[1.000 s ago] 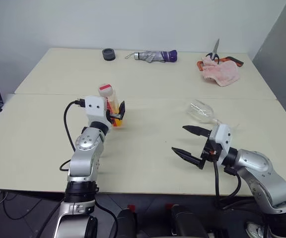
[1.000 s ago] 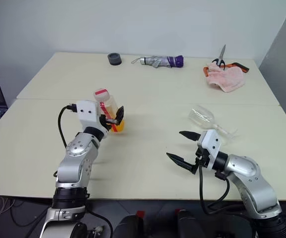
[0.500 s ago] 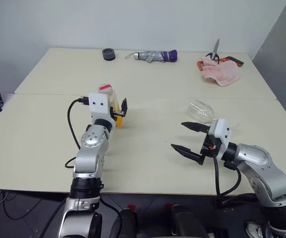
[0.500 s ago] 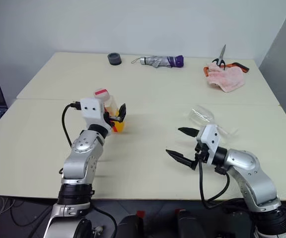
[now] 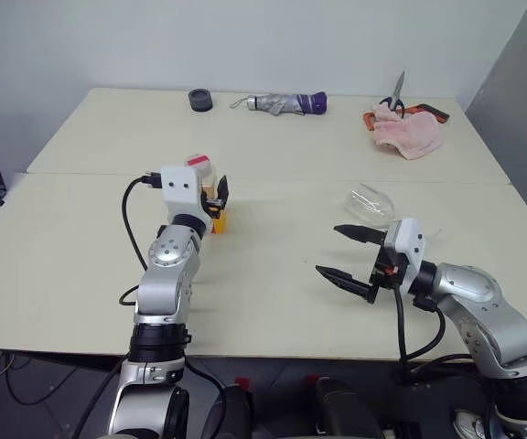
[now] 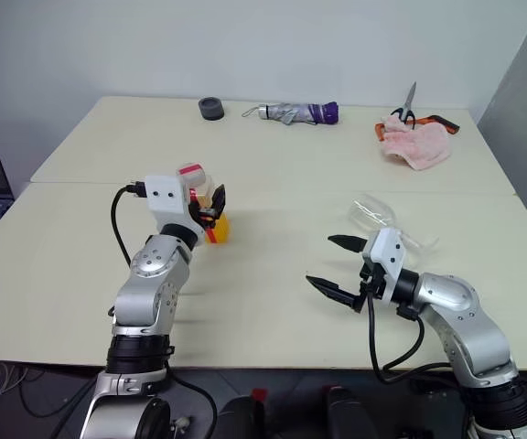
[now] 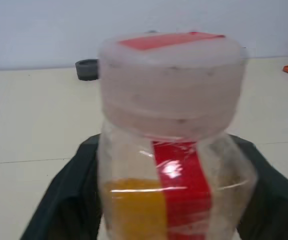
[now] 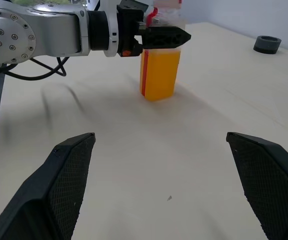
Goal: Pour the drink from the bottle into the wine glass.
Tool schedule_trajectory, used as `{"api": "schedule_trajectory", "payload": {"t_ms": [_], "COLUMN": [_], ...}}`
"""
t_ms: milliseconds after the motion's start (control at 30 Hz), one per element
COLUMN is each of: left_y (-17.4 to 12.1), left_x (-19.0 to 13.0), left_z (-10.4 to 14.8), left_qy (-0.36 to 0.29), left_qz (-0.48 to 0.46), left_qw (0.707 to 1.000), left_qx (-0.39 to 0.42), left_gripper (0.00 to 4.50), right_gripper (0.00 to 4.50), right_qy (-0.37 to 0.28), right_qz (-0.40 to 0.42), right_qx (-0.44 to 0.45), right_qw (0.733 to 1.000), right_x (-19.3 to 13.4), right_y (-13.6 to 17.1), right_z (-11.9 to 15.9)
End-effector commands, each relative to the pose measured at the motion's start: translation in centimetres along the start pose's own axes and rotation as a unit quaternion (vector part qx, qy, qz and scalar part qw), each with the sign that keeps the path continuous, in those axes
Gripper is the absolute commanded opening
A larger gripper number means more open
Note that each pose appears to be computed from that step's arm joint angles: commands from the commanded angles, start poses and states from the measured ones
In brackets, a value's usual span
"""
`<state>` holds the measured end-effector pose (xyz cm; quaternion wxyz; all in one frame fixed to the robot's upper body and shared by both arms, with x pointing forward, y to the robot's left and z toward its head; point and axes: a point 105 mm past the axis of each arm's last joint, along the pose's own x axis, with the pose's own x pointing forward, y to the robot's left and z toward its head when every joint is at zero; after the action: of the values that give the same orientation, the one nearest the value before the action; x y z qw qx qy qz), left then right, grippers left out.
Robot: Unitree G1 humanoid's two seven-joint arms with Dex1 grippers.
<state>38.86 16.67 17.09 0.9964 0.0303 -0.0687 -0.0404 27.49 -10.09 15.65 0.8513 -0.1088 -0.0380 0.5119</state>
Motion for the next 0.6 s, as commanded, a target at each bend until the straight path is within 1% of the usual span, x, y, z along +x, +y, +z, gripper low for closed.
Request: {"api": "schedule_trajectory", "payload": {"t_ms": [33, 67, 100, 200, 333, 600], "left_y": [-0.2, -0.1, -0.1, 0.0, 0.0, -2.8], "left_x": [-0.1, -0.1, -0.2, -0.4, -0.6, -1.6], "left_z": [2.0, 1.9, 2.0, 2.2, 1.9, 1.5], "left_qy": [-0.033, -0.032, -0.034, -0.046, -0.039, -0.03], "left_qz": [-0.004, -0.003, -0.002, -0.004, -0.019, -0.14], "left_qw": [0.999, 0.999, 0.999, 0.999, 0.999, 0.99], "left_qx": [0.006, 0.006, 0.007, 0.025, 0.033, 0.015], "left_gripper": [1.99, 1.85, 1.83, 1.83, 1.83, 1.83], "right_gripper": [4.5, 4.5, 4.5, 4.5, 4.5, 4.5], "right_qy": [-0.015, -0.016, -0.018, -0.024, -0.029, -0.034], "right_qz": [0.004, 0.005, 0.006, 0.008, 0.007, -0.015], "right_qx": [-0.015, -0.015, -0.014, -0.011, -0.008, 0.004], "right_qw": [1.0, 1.0, 1.0, 1.0, 1.0, 0.999], "right_x": [0.0, 0.1, 0.1, 0.3, 0.5, 0.5], "right_y": [-0.2, -0.1, 0.0, 0.2, 0.3, 0.2], "right_z": [1.2, 1.3, 1.4, 1.8, 2.1, 2.0]}}
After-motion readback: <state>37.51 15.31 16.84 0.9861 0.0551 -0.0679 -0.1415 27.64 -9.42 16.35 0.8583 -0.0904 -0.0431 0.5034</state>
